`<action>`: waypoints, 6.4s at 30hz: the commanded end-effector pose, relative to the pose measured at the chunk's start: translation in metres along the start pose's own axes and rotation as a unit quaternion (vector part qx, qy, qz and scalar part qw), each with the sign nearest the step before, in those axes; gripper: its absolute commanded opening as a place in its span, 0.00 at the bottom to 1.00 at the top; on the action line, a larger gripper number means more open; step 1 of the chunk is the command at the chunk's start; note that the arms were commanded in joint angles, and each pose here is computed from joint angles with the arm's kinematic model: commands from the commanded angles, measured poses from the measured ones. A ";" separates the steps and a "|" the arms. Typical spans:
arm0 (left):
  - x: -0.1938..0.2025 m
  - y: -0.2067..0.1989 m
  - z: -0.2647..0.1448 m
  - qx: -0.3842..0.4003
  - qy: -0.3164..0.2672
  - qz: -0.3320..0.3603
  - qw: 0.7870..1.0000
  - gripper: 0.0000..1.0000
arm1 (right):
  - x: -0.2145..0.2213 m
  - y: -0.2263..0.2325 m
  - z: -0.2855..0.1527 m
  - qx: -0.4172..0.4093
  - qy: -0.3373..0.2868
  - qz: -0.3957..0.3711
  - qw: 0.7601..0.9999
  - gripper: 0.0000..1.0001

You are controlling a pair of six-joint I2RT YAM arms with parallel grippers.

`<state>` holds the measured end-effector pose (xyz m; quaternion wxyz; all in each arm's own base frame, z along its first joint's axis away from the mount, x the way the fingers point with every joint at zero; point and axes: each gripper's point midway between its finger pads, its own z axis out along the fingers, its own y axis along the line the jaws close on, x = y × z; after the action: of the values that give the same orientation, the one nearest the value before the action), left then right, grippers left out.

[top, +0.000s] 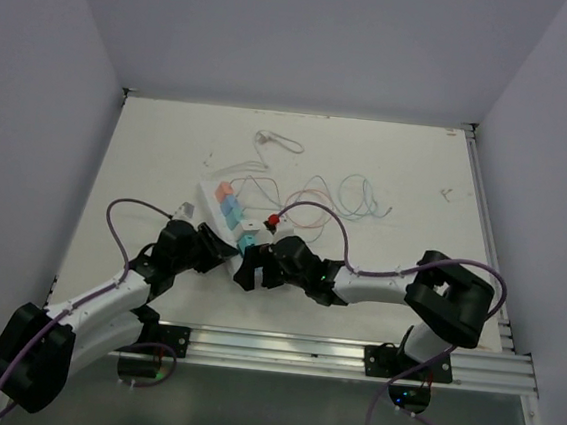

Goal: Pull the plug off the socket

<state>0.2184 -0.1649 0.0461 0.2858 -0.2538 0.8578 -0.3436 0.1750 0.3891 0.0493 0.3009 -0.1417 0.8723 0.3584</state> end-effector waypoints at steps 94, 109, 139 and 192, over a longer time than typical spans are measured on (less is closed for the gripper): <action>-0.019 0.027 -0.007 -0.118 -0.003 0.102 0.988 0.00 | -0.156 -0.092 -0.137 0.041 -0.210 0.180 0.960 0.00; -0.012 0.016 -0.004 -0.086 0.022 0.126 0.988 0.00 | -0.146 -0.310 -0.234 0.283 -0.374 0.414 0.780 0.00; -0.001 0.016 -0.008 -0.055 0.032 0.127 0.990 0.00 | -0.146 -0.374 -0.242 0.335 -0.314 0.392 0.797 0.98; 0.014 0.019 -0.013 -0.038 0.061 0.121 0.990 0.00 | -0.108 -0.014 0.014 0.056 -0.047 0.102 0.992 0.95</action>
<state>0.2090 -0.1620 0.0538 0.2864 -0.1558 0.8937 -0.3081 0.2561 0.3806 0.0804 0.2814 -0.0322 0.9005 0.3300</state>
